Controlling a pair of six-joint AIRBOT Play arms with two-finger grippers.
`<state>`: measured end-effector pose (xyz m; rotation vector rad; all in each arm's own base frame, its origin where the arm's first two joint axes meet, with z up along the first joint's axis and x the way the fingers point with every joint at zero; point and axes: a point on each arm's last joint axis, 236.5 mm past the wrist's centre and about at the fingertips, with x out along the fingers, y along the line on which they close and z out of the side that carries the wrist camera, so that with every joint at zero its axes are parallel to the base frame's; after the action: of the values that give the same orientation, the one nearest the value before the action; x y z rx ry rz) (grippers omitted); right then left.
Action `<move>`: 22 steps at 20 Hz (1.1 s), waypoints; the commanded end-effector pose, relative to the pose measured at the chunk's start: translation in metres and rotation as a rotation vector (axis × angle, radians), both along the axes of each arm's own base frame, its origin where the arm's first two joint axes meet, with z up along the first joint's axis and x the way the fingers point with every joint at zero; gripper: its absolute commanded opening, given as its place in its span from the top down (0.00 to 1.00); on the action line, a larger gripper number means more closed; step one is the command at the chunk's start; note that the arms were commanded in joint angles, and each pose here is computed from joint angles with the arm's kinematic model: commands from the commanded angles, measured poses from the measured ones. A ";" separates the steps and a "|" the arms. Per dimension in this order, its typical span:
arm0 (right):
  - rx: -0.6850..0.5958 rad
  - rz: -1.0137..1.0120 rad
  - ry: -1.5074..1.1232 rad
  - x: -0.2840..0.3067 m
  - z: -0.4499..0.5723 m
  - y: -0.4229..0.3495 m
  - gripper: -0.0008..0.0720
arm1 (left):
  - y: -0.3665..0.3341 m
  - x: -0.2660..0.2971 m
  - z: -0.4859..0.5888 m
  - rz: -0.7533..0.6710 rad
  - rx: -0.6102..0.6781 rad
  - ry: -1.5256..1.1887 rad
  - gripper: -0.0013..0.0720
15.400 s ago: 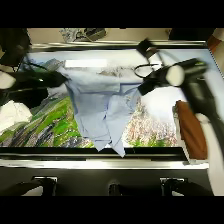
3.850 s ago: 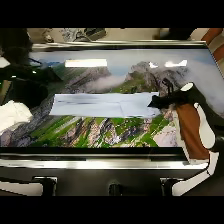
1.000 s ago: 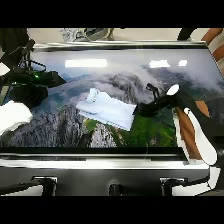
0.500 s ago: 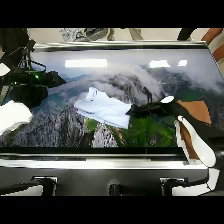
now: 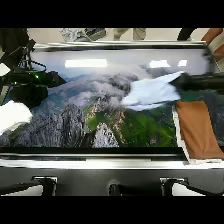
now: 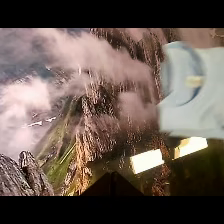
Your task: Fold the shirts.
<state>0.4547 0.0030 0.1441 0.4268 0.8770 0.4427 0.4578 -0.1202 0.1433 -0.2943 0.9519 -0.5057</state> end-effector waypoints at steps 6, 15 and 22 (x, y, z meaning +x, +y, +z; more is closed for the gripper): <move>-0.096 -0.310 0.014 -0.069 0.072 -0.146 0.93 | 0.001 0.004 0.002 0.000 0.006 -0.025 0.93; -0.206 -0.414 0.382 -0.191 0.035 -0.192 0.93 | 0.001 0.005 0.003 -0.002 0.010 -0.034 0.93; -0.238 -0.404 0.823 -0.284 -0.085 -0.187 0.93 | 0.002 0.006 0.003 0.001 0.009 -0.037 0.93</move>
<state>0.2151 -0.1880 0.1052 0.5502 1.3898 -0.2019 0.4637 -0.1186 0.1462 -0.2762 0.9193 -0.5047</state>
